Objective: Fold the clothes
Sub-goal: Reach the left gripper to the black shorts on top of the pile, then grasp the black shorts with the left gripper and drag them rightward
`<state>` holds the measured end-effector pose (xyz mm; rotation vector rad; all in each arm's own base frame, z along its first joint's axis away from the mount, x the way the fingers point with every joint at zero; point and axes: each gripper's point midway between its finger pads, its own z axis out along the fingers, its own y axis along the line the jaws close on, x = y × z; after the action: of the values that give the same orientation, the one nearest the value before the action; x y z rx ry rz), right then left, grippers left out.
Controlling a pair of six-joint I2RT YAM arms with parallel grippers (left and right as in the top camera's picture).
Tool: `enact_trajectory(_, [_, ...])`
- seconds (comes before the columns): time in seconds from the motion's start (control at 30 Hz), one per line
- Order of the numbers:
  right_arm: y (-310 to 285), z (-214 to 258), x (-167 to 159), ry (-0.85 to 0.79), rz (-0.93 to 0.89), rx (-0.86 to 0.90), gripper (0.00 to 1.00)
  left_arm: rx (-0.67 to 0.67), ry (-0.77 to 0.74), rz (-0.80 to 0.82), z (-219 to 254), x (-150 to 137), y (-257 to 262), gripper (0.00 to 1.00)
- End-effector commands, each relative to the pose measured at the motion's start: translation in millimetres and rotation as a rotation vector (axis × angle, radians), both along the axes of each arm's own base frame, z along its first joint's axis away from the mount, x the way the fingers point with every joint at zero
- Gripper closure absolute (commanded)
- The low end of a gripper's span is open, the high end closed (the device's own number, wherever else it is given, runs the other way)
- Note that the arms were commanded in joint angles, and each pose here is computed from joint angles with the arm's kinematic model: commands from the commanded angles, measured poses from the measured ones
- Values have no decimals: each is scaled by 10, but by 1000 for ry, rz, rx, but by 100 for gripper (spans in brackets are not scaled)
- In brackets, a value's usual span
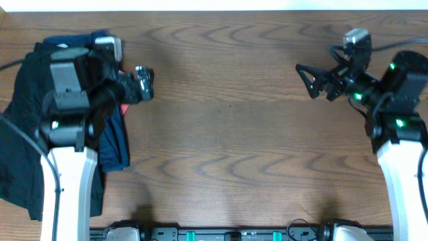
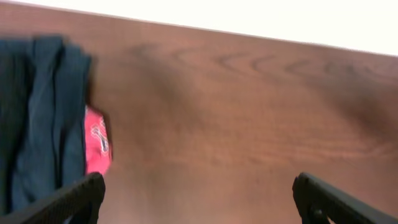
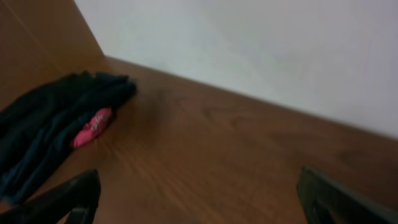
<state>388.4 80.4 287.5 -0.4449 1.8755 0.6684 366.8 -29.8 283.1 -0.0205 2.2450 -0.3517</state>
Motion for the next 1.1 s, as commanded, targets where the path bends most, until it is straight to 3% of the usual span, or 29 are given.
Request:
enact_trajectory(0.0, [103, -59, 28, 28, 74, 34, 1, 47, -45, -22, 34, 191, 74, 2])
enact_trajectory(0.1, [126, -184, 53, 72, 93, 52, 1, 65, -22, 62, -85, 385, 378, 0])
enact_trajectory(0.27, [151, -315, 32, 131, 111, 70, 1, 140, 114, 388, -533, 621, 1390, 9])
enact_trajectory(0.4, [145, -344, 30, 142, 106, 67, 0, 201, 191, 545, -929, 654, 2007, 15])
enact_trajectory(0.63, [158, -374, 9, 161, 107, 69, 5, 137, 327, 674, -1612, 576, 2511, 24])
enact_trajectory(0.97, [159, -419, -13, 187, 102, 70, 6, 105, 390, 733, -1902, 467, 2721, 27])
enact_trajectory(1.07, [162, -428, -20, 193, 103, 70, 6, 86, 429, 736, -2071, 454, 2700, 42])
